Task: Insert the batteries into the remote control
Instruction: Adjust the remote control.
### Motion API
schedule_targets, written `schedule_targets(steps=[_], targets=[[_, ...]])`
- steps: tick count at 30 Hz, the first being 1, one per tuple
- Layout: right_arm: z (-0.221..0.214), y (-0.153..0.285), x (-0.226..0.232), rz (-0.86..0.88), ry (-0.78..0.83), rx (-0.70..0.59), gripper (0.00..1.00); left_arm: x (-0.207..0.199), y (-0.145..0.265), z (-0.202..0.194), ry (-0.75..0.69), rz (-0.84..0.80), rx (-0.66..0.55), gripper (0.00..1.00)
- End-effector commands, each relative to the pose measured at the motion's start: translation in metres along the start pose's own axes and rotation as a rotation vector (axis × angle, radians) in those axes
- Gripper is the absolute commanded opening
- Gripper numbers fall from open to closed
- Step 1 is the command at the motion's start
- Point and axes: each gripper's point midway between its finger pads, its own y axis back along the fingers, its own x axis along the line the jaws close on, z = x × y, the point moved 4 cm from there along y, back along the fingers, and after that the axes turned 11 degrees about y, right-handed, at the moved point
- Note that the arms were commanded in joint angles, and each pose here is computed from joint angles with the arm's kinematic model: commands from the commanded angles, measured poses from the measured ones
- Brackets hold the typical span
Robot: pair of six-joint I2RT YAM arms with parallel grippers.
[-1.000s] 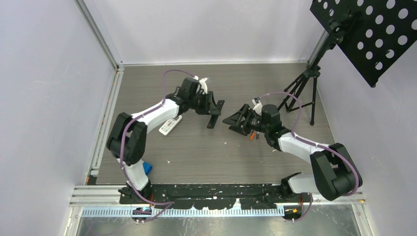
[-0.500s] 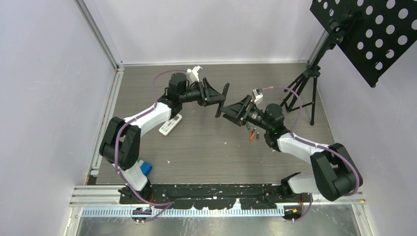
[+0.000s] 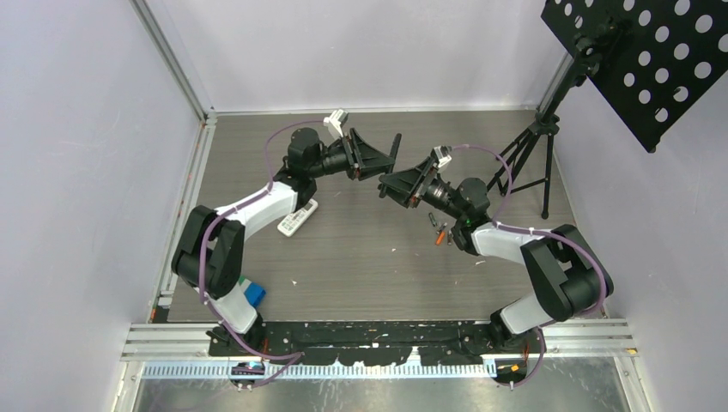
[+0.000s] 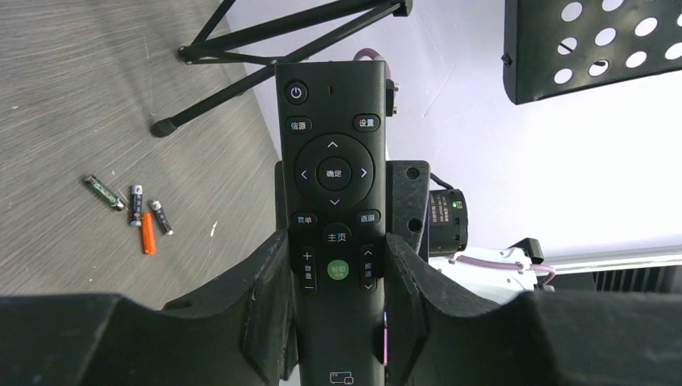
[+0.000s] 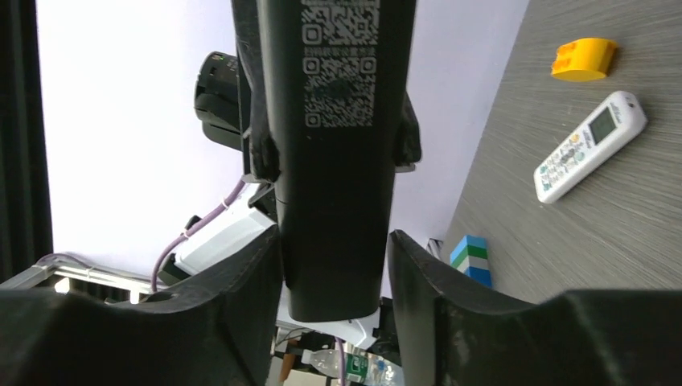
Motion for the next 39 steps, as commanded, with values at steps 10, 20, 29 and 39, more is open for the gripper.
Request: schedule_targets(steps=[10,20,29,39], targets=[[-0.007,-0.009,0.013,-0.012,0.233,0.085,0.25,-0.02,0.016,-0.003,-0.155,0.046,-0.046,0.65],[-0.044,0.014,-0.035,-0.472,0.713,0.39,0.22,0.017,0.034,0.0,-0.22,0.415,-0.017,0.77],[-0.046,0.012,-0.048,-0.58,0.824,0.426,0.22,0.033,0.041,-0.007,-0.182,0.486,0.005,0.6],[-0.047,0.001,-0.043,-0.564,0.831,0.422,0.22,0.052,0.033,-0.019,-0.057,0.456,0.009,0.38]])
